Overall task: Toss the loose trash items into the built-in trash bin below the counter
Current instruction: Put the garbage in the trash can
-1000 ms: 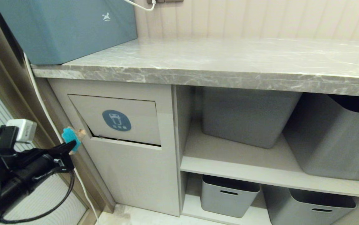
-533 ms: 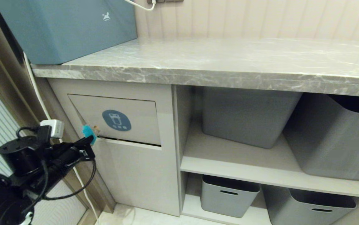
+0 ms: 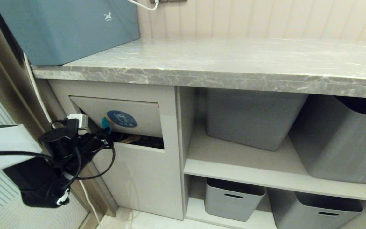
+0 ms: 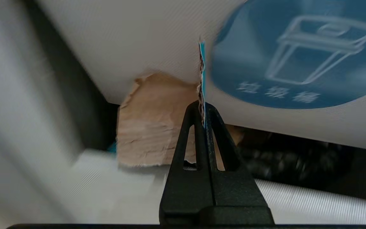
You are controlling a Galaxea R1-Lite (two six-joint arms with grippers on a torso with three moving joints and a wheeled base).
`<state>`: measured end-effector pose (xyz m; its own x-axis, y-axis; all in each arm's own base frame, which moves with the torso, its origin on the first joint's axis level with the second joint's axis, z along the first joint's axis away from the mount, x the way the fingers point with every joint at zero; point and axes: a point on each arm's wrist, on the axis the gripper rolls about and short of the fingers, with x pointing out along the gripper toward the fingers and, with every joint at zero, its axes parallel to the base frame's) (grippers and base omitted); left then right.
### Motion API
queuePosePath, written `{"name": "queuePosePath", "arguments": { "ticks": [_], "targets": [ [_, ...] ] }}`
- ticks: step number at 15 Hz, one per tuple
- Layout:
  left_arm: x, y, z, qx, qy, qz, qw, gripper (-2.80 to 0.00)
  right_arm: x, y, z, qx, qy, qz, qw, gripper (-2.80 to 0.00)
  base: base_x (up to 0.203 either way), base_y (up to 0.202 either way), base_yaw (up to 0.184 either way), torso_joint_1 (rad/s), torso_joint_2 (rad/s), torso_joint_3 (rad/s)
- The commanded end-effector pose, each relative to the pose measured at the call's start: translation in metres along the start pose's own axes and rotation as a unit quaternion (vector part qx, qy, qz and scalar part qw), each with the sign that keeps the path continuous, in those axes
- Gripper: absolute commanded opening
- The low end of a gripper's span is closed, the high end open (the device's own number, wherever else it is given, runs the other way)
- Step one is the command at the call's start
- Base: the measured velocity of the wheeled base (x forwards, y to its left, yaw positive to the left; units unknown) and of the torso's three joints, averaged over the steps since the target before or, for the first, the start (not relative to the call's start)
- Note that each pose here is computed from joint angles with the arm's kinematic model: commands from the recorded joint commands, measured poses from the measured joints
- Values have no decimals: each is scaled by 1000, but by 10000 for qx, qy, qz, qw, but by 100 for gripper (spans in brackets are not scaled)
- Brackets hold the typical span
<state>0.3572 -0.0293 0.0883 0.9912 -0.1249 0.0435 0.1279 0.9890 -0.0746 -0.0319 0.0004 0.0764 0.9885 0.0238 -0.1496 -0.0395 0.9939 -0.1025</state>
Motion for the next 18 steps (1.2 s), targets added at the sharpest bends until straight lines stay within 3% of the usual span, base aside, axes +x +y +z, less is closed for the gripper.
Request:
{"name": "queuePosePath", "arguments": {
  "ticks": [1,4,8,18],
  "targets": [
    [19,-12,-4,-70,-221,50,9997,-280,0,0,0,-9,8,6,10000,-280,0,0,0,0,0,0],
    [39,-27,-8,-290,-444,277,9982,-280,0,0,0,0,8,3,10000,-280,0,0,0,0,0,0],
    [57,-31,-13,-511,-660,503,9952,-280,0,0,0,-3,8,3,10000,-280,0,0,0,0,0,0],
    [74,-37,-17,-576,-871,454,9935,-280,0,0,0,-5,12,3,10000,-280,0,0,0,0,0,0]
  ]
}}
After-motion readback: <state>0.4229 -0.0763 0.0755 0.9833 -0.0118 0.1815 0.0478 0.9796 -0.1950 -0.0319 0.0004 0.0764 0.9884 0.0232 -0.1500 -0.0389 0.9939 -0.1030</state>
